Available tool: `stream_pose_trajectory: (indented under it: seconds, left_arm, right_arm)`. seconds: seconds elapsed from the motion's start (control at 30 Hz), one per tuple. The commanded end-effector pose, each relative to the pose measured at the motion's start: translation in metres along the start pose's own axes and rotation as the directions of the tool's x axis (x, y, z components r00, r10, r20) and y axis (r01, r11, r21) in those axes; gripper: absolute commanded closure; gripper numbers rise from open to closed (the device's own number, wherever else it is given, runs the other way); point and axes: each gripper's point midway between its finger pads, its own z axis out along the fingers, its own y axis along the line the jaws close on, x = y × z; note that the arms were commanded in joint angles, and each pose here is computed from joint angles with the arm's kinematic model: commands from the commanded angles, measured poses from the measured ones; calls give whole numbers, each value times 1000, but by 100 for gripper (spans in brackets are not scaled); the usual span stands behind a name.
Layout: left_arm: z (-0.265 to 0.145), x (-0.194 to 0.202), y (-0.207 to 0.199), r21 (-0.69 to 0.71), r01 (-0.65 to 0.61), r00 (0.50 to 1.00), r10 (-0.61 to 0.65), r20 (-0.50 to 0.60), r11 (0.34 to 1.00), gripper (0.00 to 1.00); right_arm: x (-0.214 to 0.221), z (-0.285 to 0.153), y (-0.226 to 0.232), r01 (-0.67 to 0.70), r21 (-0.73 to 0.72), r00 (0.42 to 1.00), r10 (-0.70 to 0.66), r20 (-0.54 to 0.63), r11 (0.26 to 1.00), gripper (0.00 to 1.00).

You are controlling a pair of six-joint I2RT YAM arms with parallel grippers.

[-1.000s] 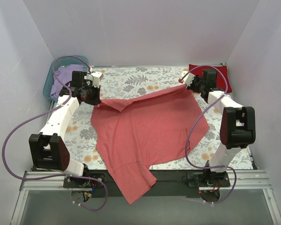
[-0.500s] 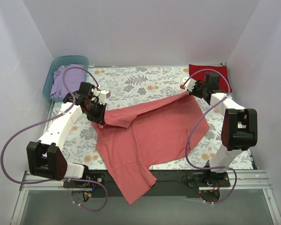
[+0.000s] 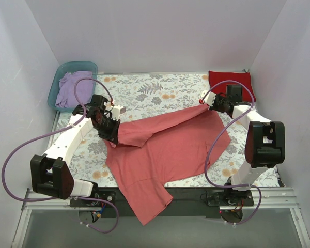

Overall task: Fold and stack the t-shirts
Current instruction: Fold the tshirt

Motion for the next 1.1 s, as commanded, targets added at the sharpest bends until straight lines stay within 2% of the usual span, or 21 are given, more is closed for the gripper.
stream_pose_trajectory:
  seconds: [0.0, 0.07, 0.17, 0.23, 0.3, 0.33, 0.43, 0.6, 0.7, 0.77, 0.8, 0.93, 1.07]
  left_arm:
    - [-1, 5, -10, 38, -17, 1000, 17, -15, 999, 99]
    - [-1, 5, -11, 45, -24, 1000, 25, -16, 999, 95]
    - [-3, 5, -19, 91, -43, 999, 46, -24, 995, 78]
    - [-8, 4, -28, 136, -60, 998, 64, -25, 989, 62]
    - [-12, 0, -29, 135, -69, 998, 70, -4, 988, 59]
    - [-15, -4, -29, 129, -76, 997, 74, 15, 989, 59]
    - [-18, -22, -15, 46, -76, 995, 72, 75, 996, 59]
    - [-7, -50, 22, -42, 55, 989, -49, 138, 998, 62]
    - [10, -55, 40, -60, 117, 986, -109, 122, 991, 68]
    - [28, -47, 56, -106, 159, 986, -152, 74, 982, 70]
    - [34, -46, 61, -117, 184, 982, -177, 65, 976, 73]
    - [62, -42, 90, -178, 230, 973, -231, 15, 957, 80]
    - [77, -48, 107, -225, 228, 973, -232, 9, 947, 82]
  right_arm:
    - [3, -2, -1, 26, -10, 1000, -26, -5, 1000, 99]
    - [4, -4, 3, 38, -20, 999, -38, -11, 999, 99]
    - [9, -6, 8, 56, -27, 998, -57, -34, 998, 87]
    - [14, -8, 6, 53, -18, 997, -54, -62, 998, 66]
    - [14, -10, 1, 55, -5, 996, -56, -74, 998, 52]
    - [15, -11, -2, 54, 0, 995, -54, -81, 999, 49]
    - [16, -21, -18, 3, 13, 997, -2, -83, 1000, 48]
    - [-2, -29, -13, -128, -104, 991, 123, -55, 986, 50]
    - [-4, -20, 2, -215, -195, 976, 205, -73, 957, 58]
    - [-1, -16, 12, -266, -239, 963, 244, -116, 934, 64]
    - [-15, -9, 22, -270, -267, 962, 246, -117, 925, 64]
    - [-12, 5, 54, -303, -318, 949, 255, -184, 898, 65]
    - [-4, 12, 74, -339, -345, 934, 270, -232, 875, 65]
